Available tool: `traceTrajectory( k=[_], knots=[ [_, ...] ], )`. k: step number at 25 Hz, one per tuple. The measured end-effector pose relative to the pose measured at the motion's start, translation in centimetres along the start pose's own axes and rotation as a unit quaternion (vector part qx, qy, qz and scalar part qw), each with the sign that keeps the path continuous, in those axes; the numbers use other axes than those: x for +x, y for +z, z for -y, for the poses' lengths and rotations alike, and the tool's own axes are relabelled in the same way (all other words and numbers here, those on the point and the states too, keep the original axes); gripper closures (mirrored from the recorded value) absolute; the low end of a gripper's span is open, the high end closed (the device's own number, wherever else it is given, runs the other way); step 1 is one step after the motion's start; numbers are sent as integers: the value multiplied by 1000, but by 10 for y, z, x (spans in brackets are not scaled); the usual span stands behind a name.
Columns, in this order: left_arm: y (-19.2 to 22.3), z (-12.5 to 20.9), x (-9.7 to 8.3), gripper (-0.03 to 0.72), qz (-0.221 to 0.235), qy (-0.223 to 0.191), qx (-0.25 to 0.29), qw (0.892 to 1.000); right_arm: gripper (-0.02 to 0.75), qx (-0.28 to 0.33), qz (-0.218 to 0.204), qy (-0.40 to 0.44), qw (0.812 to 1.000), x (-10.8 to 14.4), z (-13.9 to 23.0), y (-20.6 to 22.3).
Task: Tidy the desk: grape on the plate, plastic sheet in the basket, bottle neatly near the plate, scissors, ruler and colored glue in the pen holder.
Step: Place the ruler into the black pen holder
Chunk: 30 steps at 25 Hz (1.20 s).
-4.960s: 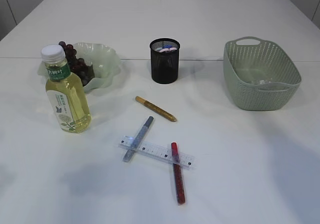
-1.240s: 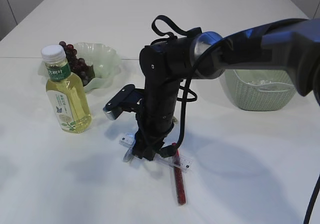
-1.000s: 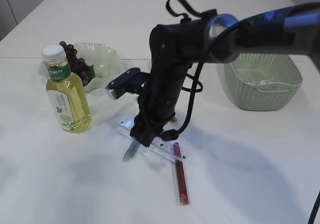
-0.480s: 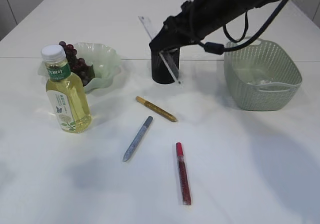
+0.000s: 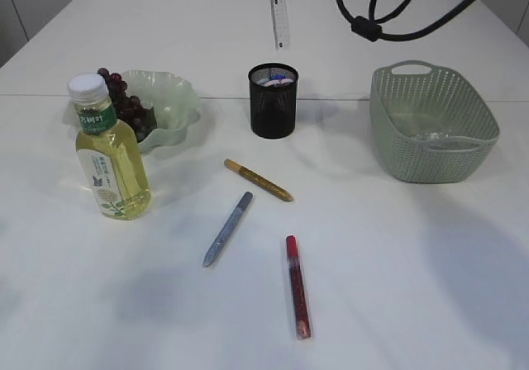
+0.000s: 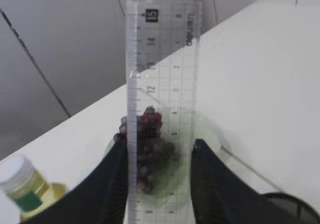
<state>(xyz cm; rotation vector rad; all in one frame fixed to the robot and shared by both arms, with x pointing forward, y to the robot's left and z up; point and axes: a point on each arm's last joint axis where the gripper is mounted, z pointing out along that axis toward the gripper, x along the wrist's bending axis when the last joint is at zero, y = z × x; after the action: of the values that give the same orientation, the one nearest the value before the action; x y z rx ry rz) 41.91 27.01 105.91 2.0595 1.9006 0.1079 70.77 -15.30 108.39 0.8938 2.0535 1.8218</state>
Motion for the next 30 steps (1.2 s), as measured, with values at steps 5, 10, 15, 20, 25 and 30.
traceTrajectory(
  k=[5, 10, 15, 20, 25, 30],
  knots=[
    [0, 3, 0, 378, 2, 0, 17, 1000, 449, -56, 44, -41, 997, -23, 13, 13],
    [0, 3, 0, 379, 2, 0, 17, 1000, 449, -55, 72, -95, 991, -45, 29, 31],
    [0, 3, 0, 379, 3, -1, 17, 1000, 449, -66, 75, -120, 988, -69, 45, 55],
    [0, 1, 0, 379, 2, -1, 6, 1000, 449, -84, 89, -140, 983, -89, 54, 72],
    [0, -2, 0, 379, 1, -1, -9, 1000, 449, -87, 92, -141, 982, -100, 70, 83],
    [0, -2, 0, 379, 1, -1, -12, 1000, 449, -87, 88, -128, 984, -102, 79, 87]
  ],
)
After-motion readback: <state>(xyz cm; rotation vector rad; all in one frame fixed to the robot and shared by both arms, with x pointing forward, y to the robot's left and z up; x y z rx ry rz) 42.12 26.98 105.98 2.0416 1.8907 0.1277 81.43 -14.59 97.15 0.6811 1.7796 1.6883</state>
